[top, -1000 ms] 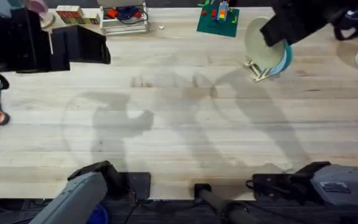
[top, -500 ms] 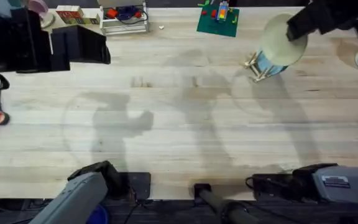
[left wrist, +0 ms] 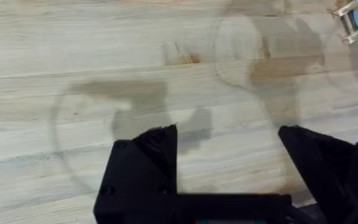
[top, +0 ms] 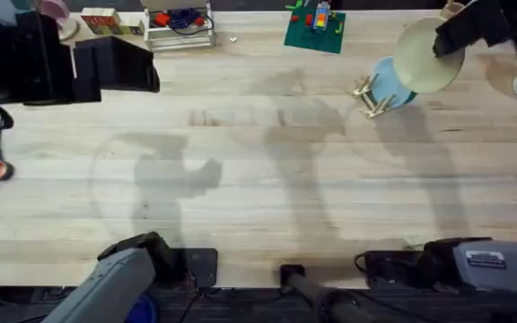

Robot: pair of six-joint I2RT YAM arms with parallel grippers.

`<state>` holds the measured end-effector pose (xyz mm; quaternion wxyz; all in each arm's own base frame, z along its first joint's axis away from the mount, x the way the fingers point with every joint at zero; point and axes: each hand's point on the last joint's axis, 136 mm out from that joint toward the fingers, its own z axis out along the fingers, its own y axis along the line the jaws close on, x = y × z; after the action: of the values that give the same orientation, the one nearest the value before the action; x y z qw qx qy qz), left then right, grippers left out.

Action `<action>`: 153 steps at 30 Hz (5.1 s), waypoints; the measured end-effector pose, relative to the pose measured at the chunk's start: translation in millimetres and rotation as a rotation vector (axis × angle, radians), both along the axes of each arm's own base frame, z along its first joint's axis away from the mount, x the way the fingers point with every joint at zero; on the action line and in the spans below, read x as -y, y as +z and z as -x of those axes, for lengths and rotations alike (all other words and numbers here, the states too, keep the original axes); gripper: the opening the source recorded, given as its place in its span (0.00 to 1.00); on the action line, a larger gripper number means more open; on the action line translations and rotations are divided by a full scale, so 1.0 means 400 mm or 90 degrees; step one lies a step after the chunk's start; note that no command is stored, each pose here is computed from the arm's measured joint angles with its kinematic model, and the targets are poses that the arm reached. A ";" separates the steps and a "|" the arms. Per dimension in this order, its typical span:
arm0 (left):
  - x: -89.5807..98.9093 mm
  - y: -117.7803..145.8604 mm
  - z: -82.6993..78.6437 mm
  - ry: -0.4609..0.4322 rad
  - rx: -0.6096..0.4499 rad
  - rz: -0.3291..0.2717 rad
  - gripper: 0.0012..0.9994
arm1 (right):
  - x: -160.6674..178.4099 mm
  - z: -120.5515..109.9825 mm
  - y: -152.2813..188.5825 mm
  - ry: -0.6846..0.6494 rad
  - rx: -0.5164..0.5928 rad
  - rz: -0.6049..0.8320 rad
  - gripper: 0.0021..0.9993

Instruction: Pick up the plates from the table one by one and place each into a slot on the dish rack.

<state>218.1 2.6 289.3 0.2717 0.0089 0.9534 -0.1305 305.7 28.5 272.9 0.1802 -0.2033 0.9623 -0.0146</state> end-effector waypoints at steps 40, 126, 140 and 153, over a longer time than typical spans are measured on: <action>0.003 -0.004 0.007 0.000 -0.009 0.003 1.00 | 0.060 -0.131 -0.135 0.008 -0.058 0.019 0.03; 0.003 -0.004 0.007 0.000 -0.009 0.003 1.00 | 0.046 -0.206 -0.268 0.024 -0.114 0.002 0.03; 0.003 -0.004 0.007 0.000 -0.009 0.003 1.00 | 0.047 -0.206 -0.311 0.024 -0.149 0.003 0.14; 0.003 -0.004 0.007 0.000 -0.009 0.003 1.00 | 0.047 -0.205 -0.312 0.022 -0.150 0.003 0.28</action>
<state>215.1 1.5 287.8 0.2648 0.0072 0.9551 -0.1329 387.9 9.6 148.3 0.0656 -0.2208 0.9730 0.0104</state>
